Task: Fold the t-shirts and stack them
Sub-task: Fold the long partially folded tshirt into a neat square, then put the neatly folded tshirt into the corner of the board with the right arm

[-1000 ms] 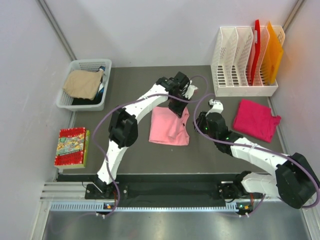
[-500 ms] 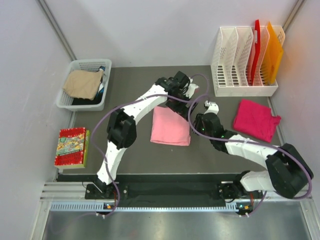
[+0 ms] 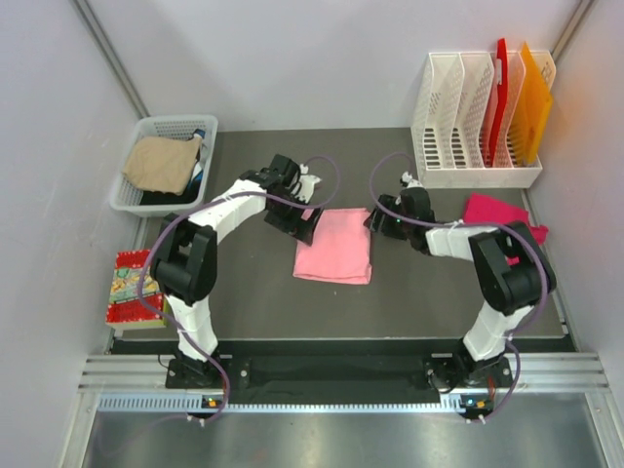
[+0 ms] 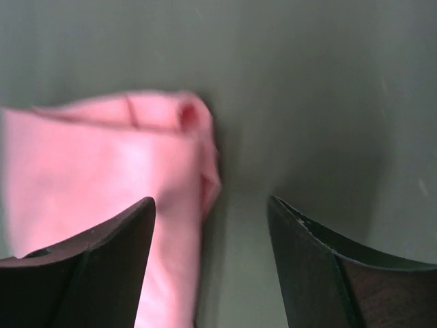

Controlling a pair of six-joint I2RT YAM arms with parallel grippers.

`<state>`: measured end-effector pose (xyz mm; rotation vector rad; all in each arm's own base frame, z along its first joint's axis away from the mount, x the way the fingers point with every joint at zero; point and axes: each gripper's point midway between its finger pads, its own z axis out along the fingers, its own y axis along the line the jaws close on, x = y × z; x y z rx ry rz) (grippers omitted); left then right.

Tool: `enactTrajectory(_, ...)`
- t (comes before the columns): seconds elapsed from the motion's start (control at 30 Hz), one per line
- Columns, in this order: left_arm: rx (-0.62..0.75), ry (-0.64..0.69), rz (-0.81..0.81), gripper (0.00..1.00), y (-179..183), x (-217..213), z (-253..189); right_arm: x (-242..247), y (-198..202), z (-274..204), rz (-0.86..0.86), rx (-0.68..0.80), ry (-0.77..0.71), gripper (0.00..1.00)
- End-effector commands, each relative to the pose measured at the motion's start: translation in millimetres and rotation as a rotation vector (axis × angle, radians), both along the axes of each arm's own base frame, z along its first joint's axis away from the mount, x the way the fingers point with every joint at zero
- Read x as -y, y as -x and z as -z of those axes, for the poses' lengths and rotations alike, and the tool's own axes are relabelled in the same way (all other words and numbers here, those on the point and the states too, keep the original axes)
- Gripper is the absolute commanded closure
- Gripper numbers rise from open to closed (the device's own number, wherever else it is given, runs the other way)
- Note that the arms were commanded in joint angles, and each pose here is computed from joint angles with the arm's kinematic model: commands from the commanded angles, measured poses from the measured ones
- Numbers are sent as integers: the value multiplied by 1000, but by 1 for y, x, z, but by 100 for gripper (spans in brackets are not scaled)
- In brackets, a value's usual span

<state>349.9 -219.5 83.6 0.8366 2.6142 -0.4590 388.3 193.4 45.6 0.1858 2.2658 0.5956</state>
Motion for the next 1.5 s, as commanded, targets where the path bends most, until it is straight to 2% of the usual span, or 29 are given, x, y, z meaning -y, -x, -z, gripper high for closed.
enactTrajectory(0.0,56,85,65,1,-8,13,0,-14,-30,-20,-86,31,-182,32)
enactTrajectory(0.17,49,113,74,1,-9,20,7,-22,-34,-8,-142,-21,-285,32)
enactTrajectory(0.33,47,90,77,1,-8,16,22,-30,-35,7,-175,-60,-311,33)
enactTrajectory(0.6,111,28,73,1,-4,-2,39,-39,-10,36,-187,-126,-220,34)
enactTrajectory(0.9,120,-48,81,1,-1,-10,54,-14,18,36,-154,-140,-113,33)
enactTrajectory(1.03,116,-51,94,1,3,-6,57,-21,18,33,-166,-132,-137,33)
enactTrajectory(1.23,112,-36,107,1,11,-2,59,-65,21,47,-262,-178,-195,35)
enactTrajectory(1.3,110,-29,110,1,13,-1,59,-77,21,43,-292,-166,-232,37)
enactTrajectory(1.4,122,-25,109,1,13,-1,56,-85,23,46,-298,-180,-259,44)
enactTrajectory(1.47,127,-22,107,1,13,-2,53,-87,25,49,-296,-191,-270,56)
